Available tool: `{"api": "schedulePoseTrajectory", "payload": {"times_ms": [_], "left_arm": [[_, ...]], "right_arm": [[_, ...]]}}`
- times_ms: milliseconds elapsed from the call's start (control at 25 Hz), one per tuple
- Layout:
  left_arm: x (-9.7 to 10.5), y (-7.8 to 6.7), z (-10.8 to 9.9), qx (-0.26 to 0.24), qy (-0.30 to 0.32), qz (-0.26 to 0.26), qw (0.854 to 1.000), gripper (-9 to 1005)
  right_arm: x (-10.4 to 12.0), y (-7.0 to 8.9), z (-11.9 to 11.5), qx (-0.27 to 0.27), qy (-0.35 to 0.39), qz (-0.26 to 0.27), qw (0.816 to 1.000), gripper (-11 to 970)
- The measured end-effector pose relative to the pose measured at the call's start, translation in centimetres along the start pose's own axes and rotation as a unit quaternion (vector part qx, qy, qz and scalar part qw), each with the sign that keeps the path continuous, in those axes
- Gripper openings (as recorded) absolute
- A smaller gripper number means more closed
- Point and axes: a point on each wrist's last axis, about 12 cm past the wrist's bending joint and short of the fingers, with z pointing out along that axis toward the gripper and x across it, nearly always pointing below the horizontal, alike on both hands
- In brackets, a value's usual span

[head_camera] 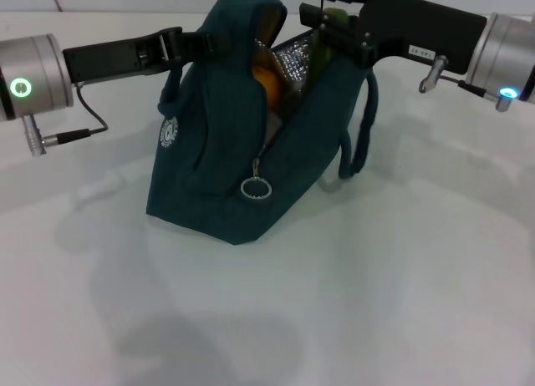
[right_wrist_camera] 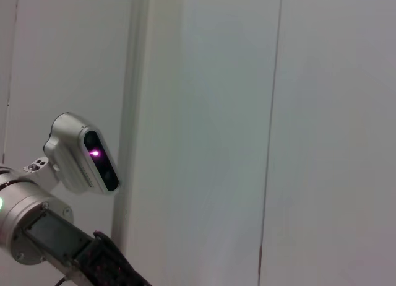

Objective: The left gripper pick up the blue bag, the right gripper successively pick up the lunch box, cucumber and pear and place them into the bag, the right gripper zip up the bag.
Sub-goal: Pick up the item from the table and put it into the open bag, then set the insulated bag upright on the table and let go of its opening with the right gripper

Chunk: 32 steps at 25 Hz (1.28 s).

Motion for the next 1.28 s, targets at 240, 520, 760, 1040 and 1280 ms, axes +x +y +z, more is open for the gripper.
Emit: {"api": "schedulePoseTrajectory", "payload": {"times_ms": [240,520,760,1040,1280], "left_arm": [[0.4,0.2,-0.4,-0.004,0.0,-0.006,1.0,48],[0.6,0.4,-0.7,-0.006,0.0,-0.006,1.0,47],[0.6,0.3,-0.7,-0.005,0.0,-0.006,1.0,48],[0.4,0.1,-0.3,0.0,0.003,-0.003,1.0,48],[0.4,0.0,-0.1,0.002,0.004,-0.002,1.0,47]], "right_arm": [[-0.7,-1.1,-1.2,0.019,-0.009,0.02,1.0,353],[0.2,-3.3,-6.7,0.074,0.017,0.04,0.996,579],[2.9,-3.2,-9.5,0.088,0.073,0.081,0.99,615],[5.4,-1.8,-8.3,0.087,0.134,0.078,0.984,616],[6.1,-1.3,-5.7,0.085,0.166,0.057,0.981,615]]}}
